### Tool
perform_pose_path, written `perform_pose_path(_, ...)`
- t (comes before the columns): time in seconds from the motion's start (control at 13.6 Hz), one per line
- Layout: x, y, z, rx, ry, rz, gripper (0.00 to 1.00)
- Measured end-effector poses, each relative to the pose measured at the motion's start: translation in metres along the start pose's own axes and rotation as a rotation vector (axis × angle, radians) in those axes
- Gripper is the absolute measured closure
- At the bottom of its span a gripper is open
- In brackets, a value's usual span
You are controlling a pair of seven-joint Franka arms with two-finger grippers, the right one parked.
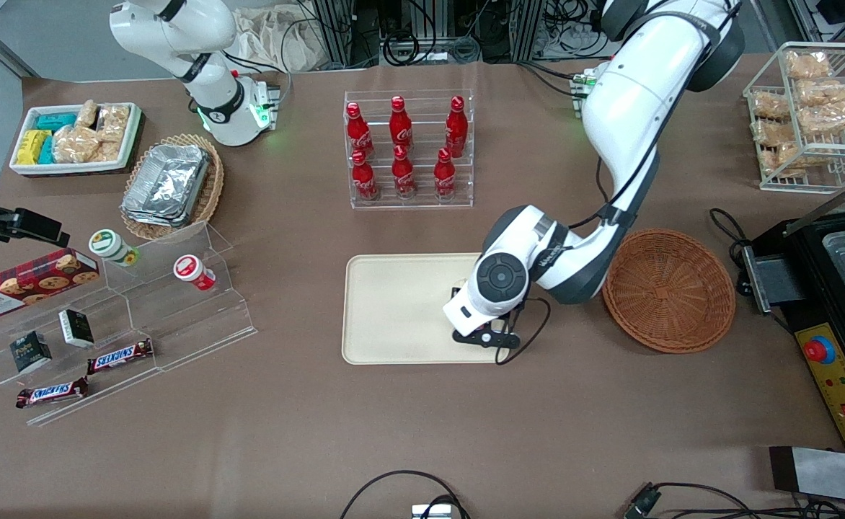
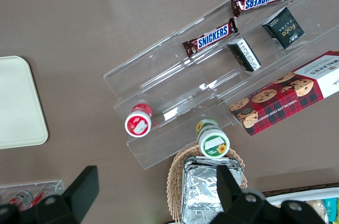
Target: Place sandwich from basket to tray
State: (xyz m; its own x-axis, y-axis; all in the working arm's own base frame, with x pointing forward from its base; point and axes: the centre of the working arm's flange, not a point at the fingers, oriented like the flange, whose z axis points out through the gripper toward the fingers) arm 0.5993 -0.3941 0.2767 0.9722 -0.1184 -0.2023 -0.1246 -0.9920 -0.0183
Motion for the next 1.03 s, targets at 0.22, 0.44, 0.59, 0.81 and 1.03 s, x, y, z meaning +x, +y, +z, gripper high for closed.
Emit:
perform_pose_path(0.22,-0.003,-0.043,-0.049,0.021,-0.007,-0.053,0.0)
perform_pose_path(0.44,-0.021,-0.072,-0.082,0.035,0.025,-0.084,0.0)
perform_pose_path(0.59,-0.043,-0.087,-0.097,0.045,0.061,-0.094,0.0)
perform_pose_path(0.81,-0.084,-0.107,-0.147,0.061,0.138,-0.119,0.0)
perform_pose_path(1.03,-0.109,-0.165,-0.211,0.086,0.153,-0.203,0.0)
